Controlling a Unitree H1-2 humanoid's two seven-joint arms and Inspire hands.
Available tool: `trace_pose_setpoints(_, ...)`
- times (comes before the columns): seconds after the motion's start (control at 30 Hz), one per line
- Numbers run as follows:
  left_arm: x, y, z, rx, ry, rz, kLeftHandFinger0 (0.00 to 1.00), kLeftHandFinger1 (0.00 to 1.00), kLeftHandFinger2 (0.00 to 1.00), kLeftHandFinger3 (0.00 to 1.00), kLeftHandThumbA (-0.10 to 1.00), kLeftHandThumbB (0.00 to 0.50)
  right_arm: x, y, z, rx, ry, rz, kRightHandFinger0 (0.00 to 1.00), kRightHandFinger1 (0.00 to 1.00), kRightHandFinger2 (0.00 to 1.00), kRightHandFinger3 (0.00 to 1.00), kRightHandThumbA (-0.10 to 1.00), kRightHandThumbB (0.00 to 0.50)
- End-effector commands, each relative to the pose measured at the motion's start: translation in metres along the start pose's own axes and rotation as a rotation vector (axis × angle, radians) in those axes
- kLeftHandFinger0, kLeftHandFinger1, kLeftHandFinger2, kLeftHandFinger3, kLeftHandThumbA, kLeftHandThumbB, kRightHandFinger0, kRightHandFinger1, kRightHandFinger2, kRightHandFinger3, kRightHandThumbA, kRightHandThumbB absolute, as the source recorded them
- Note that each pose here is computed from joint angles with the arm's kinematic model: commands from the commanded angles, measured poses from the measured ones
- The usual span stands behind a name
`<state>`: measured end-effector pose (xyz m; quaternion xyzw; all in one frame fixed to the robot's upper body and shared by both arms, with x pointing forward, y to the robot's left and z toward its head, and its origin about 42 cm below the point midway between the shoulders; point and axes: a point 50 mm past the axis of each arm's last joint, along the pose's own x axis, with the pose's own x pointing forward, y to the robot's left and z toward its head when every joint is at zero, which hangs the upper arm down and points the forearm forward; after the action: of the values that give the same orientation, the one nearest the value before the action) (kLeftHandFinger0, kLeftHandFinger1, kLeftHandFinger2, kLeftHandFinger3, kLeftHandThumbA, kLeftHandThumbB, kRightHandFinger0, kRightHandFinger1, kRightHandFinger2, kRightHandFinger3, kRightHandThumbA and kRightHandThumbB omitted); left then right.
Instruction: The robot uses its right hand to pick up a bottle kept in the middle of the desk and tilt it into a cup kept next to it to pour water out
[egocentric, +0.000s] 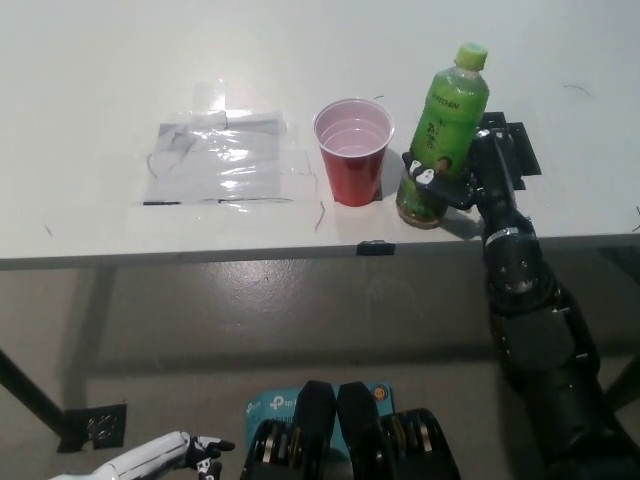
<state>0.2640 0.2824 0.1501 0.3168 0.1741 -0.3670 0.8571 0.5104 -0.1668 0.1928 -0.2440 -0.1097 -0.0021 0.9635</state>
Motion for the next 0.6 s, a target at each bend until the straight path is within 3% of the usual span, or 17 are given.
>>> trace_pose_setpoints(0.0, -0.011, 0.015, 0.010, 0.027, -0.016, 0.052, 1.00, 1.00, 1.00, 1.00, 1.00, 0.419, 0.027, -0.035, 0.062, -0.156, -0.438, -0.141, 0.00, 0.00, 0.00, 0.07, -0.10, 0.298)
trace_pose_setpoints(0.07, -0.011, 0.015, 0.010, 0.027, -0.015, 0.054, 1.00, 1.00, 1.00, 1.00, 1.00, 0.423, 0.027, -0.036, 0.062, -0.175, -0.449, -0.136, 0.00, 0.00, 0.00, 0.05, -0.10, 0.316)
trace_pose_setpoints(0.17, -0.011, 0.015, 0.010, 0.041, -0.015, 0.055, 1.00, 1.00, 1.00, 1.00, 1.00, 0.429, 0.027, -0.038, 0.061, -0.192, -0.461, -0.149, 0.00, 0.00, 0.00, 0.03, -0.10, 0.297)
trace_pose_setpoints(0.27, -0.011, 0.019, 0.013, 0.040, -0.027, 0.061, 1.00, 1.00, 1.00, 1.00, 1.00, 0.404, 0.027, -0.037, 0.061, -0.196, -0.468, -0.157, 0.00, 0.00, 0.03, 0.01, -0.10, 0.279)
trace_pose_setpoints(0.43, -0.013, 0.019, 0.012, 0.035, -0.025, 0.059, 1.00, 1.00, 1.00, 1.00, 1.00, 0.399, 0.024, -0.025, 0.056, -0.163, -0.451, -0.200, 0.00, 0.00, 0.03, 0.04, -0.10, 0.268)
trace_pose_setpoints(0.5, -0.013, 0.019, 0.012, 0.033, -0.022, 0.059, 1.00, 1.00, 1.00, 1.00, 1.00, 0.395, 0.023, -0.021, 0.053, -0.116, -0.416, -0.225, 0.00, 0.00, 0.02, 0.05, -0.10, 0.241)
trace_pose_setpoints(0.57, -0.014, 0.019, 0.012, 0.038, -0.021, 0.065, 1.00, 1.00, 1.00, 1.00, 1.00, 0.413, 0.021, -0.018, 0.047, -0.062, -0.375, -0.237, 0.00, 0.00, 0.04, 0.06, -0.10, 0.237)
